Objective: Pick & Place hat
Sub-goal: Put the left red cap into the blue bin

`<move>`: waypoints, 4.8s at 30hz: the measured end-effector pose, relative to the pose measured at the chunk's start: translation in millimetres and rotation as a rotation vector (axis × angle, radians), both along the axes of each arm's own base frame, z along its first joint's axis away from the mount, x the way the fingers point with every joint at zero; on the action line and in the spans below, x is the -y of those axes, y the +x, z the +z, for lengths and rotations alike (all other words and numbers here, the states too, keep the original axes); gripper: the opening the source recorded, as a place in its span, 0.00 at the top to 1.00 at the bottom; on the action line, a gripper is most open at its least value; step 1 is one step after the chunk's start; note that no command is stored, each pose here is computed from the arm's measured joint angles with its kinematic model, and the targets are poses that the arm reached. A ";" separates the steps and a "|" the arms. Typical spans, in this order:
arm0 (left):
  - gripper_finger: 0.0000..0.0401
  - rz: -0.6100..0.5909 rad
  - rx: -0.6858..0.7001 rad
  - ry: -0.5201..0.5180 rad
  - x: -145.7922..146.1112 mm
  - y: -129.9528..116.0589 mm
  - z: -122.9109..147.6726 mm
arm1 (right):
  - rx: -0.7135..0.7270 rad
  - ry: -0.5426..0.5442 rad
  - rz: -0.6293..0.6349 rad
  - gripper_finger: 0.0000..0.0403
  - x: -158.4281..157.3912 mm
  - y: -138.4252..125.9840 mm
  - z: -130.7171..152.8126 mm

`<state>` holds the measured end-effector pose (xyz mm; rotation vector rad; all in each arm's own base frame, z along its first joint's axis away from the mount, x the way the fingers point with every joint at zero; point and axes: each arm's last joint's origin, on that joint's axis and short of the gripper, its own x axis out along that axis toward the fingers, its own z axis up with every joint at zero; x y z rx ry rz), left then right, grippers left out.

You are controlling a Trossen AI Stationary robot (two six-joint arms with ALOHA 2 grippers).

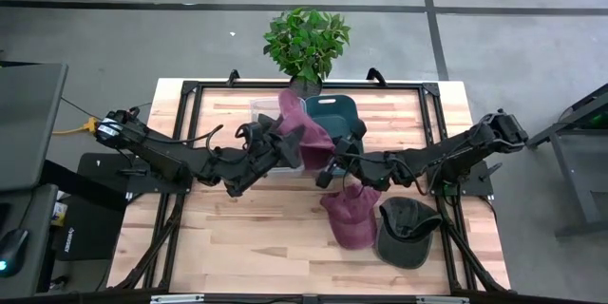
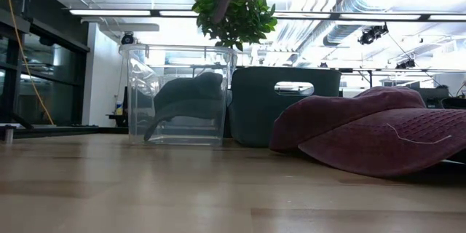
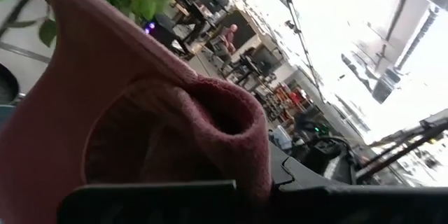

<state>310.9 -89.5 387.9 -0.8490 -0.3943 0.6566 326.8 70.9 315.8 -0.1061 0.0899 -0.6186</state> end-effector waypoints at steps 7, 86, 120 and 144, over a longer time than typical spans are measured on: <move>1.00 -0.038 -0.016 0.012 0.9 0.8 -1.3 | -0.009 -0.002 0.005 0.99 -0.1 0.0 -0.8; 0.28 -0.436 -0.277 0.018 11.8 -132.6 29.5 | -0.533 0.181 -0.133 1.00 90.9 -60.2 -13.5; 0.28 -0.387 -0.283 0.000 10.3 -133.3 26.6 | -0.637 0.192 -0.240 1.00 150.0 -4.3 -80.9; 0.28 -0.389 -0.276 -0.014 10.4 -133.2 26.5 | -0.773 0.302 0.087 0.82 150.7 0.4 -102.0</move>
